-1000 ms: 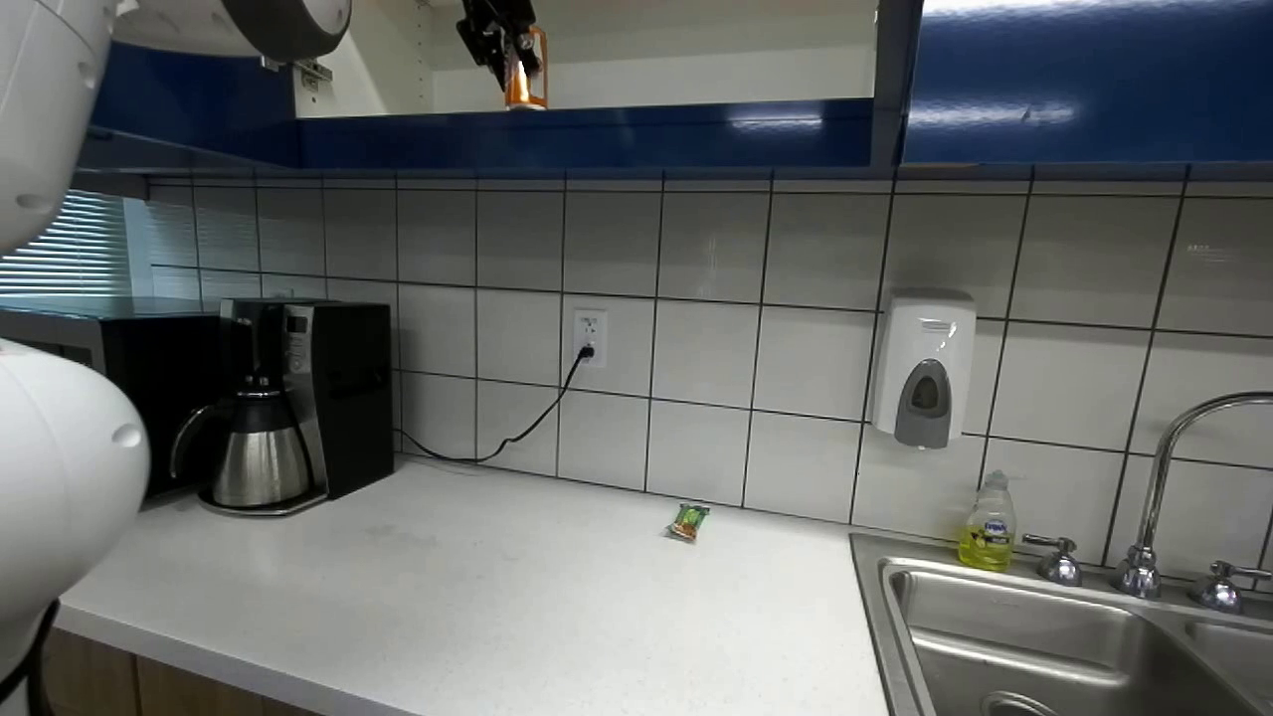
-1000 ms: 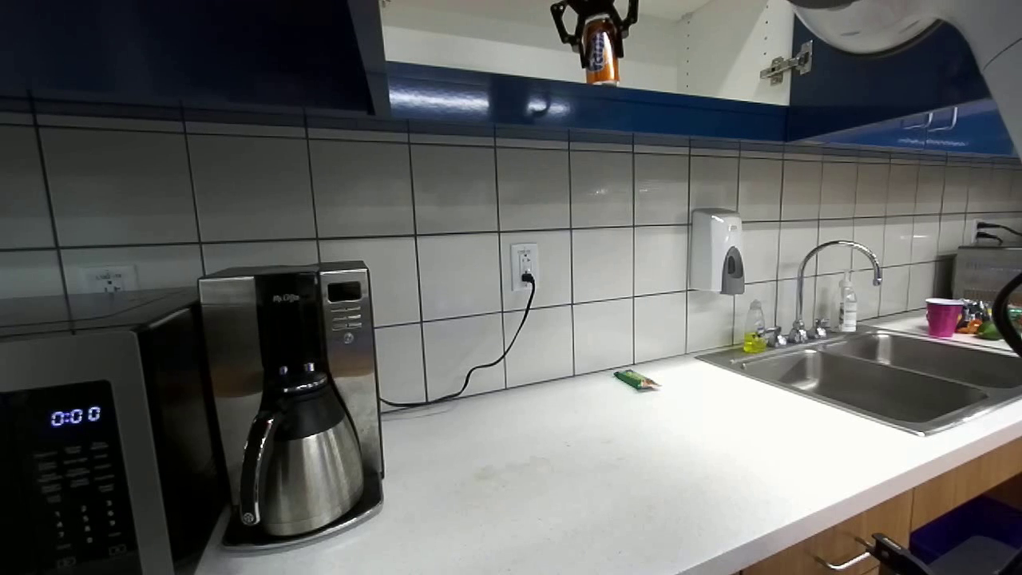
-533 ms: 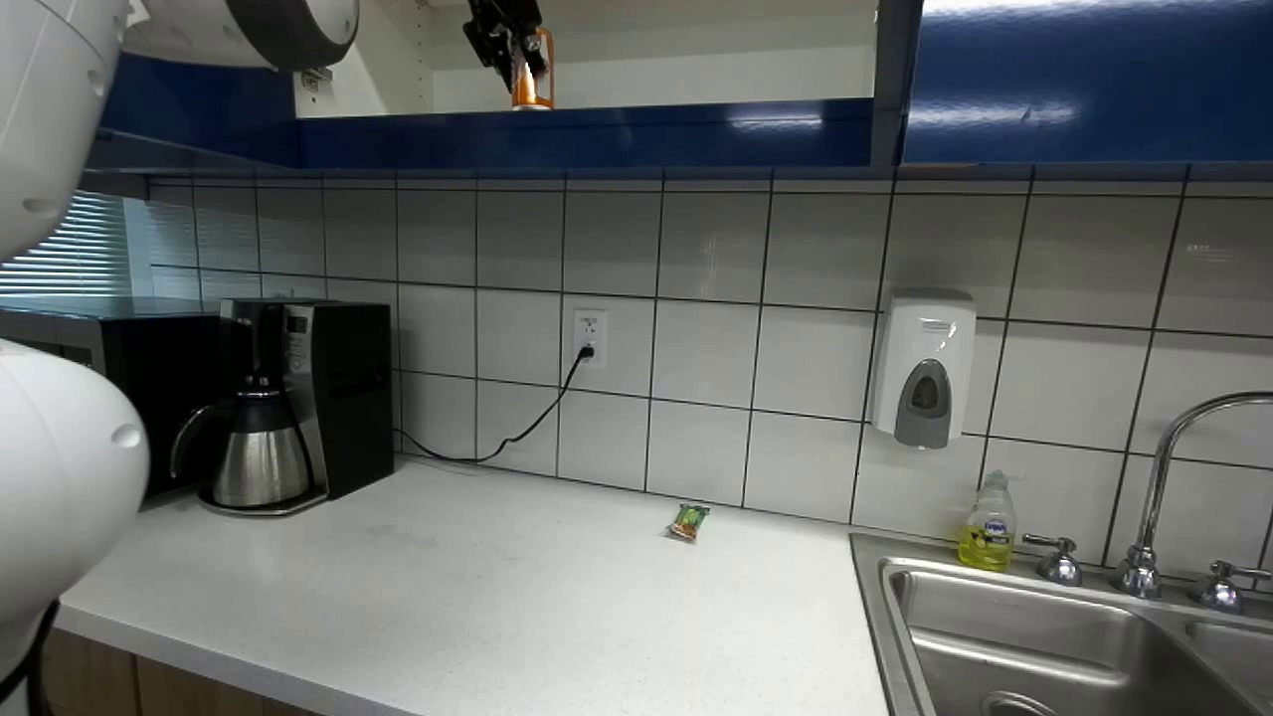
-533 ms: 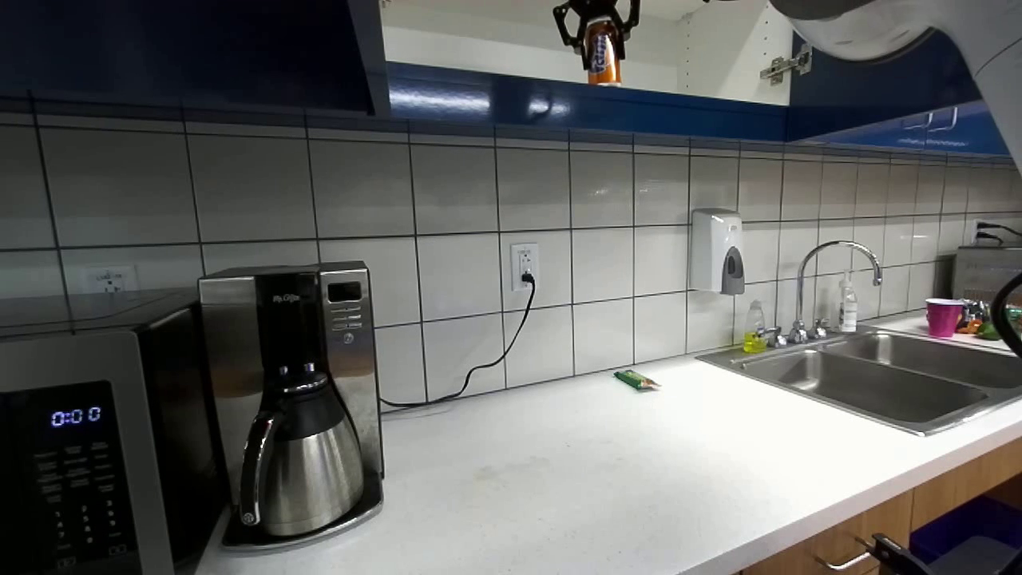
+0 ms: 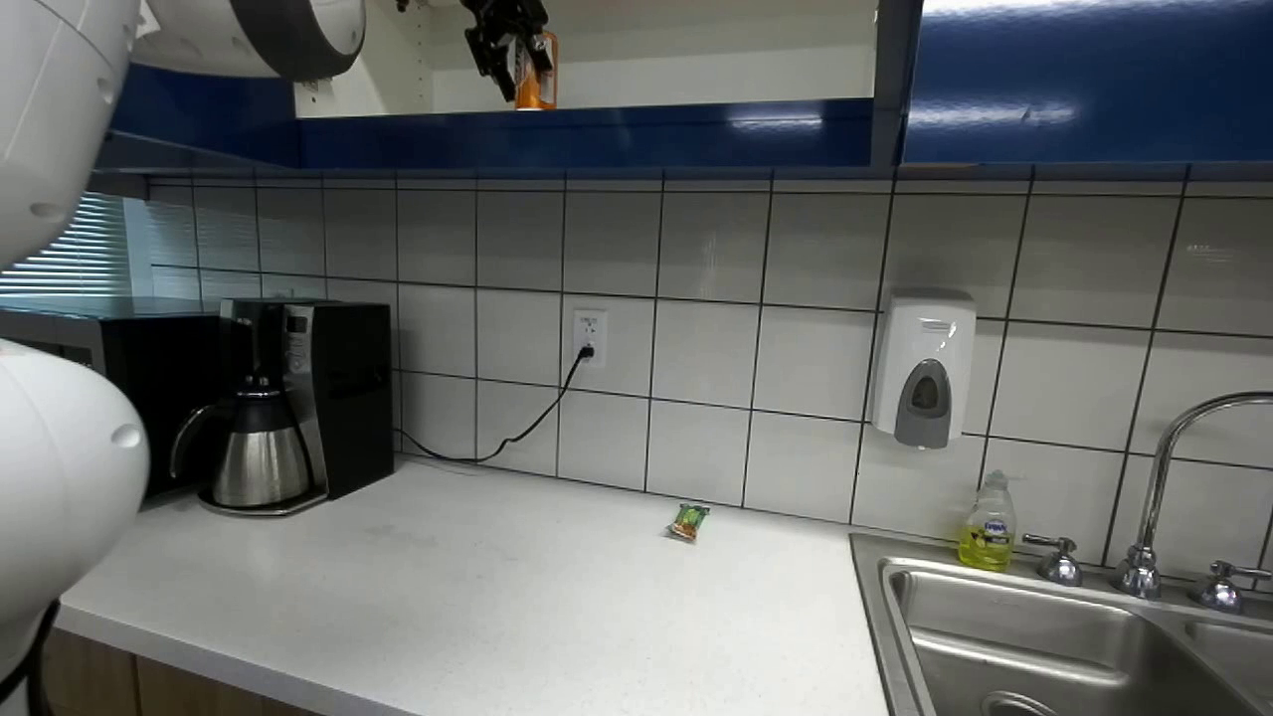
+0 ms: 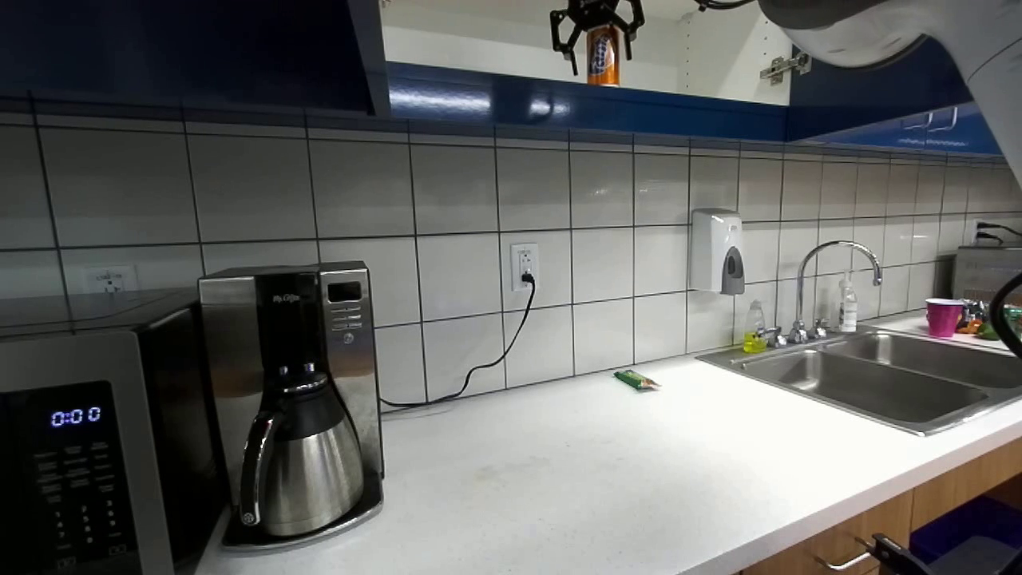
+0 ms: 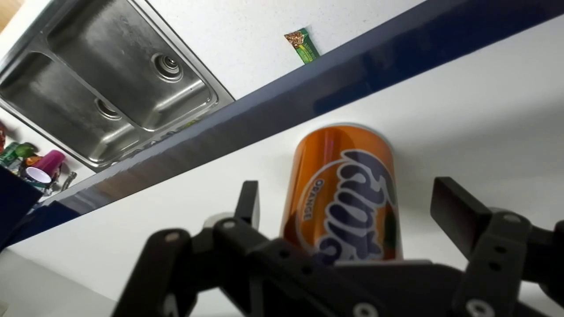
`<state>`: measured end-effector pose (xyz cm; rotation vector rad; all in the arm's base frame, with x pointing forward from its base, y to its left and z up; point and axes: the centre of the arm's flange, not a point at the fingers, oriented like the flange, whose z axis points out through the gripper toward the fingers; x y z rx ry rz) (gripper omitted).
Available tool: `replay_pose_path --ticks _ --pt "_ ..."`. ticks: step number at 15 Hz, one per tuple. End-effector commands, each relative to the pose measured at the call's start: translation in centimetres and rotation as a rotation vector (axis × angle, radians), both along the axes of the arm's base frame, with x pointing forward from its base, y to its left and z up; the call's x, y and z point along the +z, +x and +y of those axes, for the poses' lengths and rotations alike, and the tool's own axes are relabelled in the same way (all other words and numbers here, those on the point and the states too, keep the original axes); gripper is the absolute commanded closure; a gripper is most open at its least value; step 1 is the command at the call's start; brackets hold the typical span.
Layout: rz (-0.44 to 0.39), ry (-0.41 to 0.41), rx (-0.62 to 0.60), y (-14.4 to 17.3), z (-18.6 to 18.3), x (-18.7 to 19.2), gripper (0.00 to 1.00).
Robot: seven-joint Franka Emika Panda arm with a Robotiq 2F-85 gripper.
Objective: Put the orange can in the open upper cabinet.
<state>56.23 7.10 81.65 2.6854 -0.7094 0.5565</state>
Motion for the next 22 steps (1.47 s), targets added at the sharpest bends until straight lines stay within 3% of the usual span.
replay_pose_path --ticks 1,14,22 --pt "0.015 0.009 0.022 0.9 0.4 2.1 0.0" --pt "-0.042 0.037 0.1 -6.4 3.8 2.6 0.0" --pt "-0.021 0.048 0.154 -14.5 6.6 3.1 0.0"
